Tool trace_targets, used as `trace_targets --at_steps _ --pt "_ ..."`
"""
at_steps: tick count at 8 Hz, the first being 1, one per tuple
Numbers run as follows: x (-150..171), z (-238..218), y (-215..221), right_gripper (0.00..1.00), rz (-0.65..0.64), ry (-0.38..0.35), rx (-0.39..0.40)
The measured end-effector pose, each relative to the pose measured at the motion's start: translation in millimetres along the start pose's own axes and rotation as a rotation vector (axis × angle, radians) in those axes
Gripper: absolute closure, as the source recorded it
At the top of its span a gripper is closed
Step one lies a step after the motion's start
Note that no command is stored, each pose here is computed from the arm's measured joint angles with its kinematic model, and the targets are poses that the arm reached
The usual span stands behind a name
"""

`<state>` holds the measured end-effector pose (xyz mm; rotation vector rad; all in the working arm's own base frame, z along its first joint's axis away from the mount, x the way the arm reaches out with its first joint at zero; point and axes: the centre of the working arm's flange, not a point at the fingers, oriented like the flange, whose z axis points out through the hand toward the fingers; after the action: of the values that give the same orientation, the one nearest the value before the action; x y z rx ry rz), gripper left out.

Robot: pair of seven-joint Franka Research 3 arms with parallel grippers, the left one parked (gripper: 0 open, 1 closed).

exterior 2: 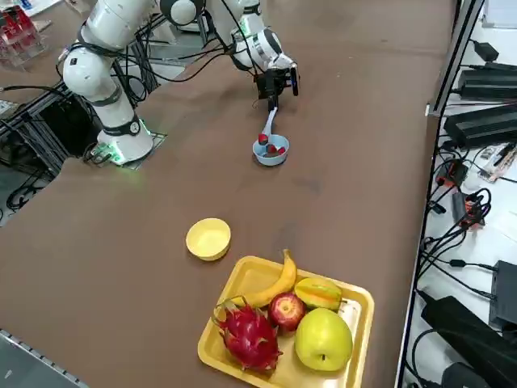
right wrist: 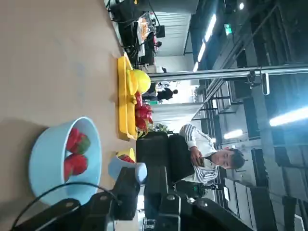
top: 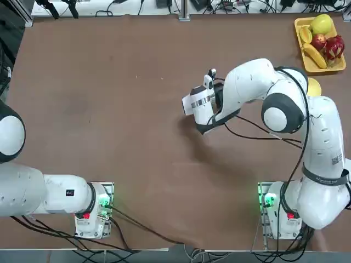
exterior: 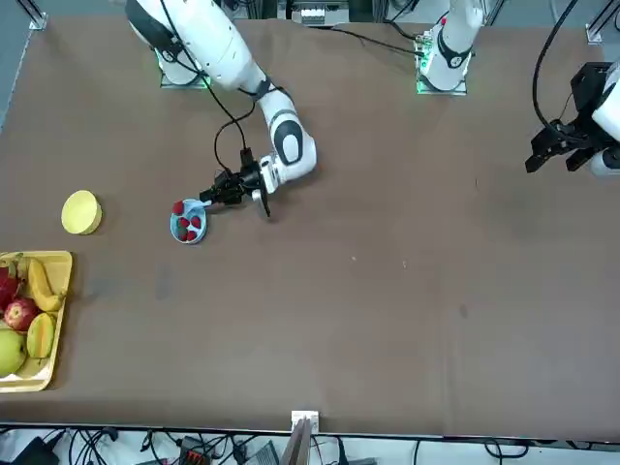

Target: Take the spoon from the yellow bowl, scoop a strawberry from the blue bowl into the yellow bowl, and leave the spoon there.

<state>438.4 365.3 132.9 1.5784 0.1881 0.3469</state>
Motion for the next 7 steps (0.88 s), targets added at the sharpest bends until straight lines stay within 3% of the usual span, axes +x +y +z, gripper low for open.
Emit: trace_targets --at_steps 3,7 --pt "30 19 20 0.89 0.03 -0.053 -0.001" --pt "67 96 69 0.89 0.09 -0.142 0.069"
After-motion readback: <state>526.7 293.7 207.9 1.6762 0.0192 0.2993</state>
